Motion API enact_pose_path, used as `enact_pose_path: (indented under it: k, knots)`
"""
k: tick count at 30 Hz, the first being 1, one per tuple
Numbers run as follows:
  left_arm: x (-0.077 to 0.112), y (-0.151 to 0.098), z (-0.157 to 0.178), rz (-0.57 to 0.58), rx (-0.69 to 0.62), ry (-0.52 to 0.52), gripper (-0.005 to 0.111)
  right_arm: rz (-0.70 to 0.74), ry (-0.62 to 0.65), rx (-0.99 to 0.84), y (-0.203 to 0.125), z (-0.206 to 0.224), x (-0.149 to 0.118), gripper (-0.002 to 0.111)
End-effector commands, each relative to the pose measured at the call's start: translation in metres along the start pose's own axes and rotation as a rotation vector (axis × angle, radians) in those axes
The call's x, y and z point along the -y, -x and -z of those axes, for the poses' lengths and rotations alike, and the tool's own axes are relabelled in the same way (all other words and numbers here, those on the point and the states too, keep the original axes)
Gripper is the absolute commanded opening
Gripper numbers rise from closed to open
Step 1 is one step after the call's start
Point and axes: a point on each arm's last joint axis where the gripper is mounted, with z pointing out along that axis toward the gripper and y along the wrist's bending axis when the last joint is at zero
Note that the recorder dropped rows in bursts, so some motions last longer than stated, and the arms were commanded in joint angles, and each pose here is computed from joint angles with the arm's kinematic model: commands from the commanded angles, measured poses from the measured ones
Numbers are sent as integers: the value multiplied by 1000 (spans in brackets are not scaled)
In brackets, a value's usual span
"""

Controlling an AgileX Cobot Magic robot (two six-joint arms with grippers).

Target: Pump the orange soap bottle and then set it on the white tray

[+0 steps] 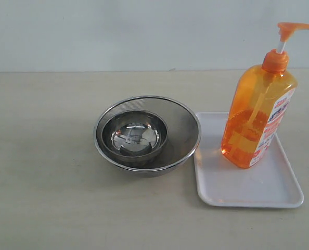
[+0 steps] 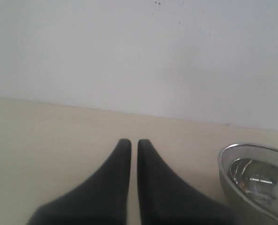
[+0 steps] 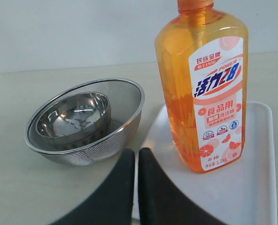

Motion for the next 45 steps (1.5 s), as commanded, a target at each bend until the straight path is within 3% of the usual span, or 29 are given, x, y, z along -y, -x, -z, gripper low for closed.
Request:
enact_pose_path:
  k: [1, 14, 45]
  knots:
    - [-1, 4, 0, 6, 73, 10, 5, 0, 9, 2, 0, 0, -1, 0]
    - [-8, -21, 2, -31, -198, 114, 5, 0, 40, -7, -1, 0, -4, 0]
    - [-9, -23, 3, -30, -223, 118, 5, 0, 49, -10, -1, 0, -5, 0]
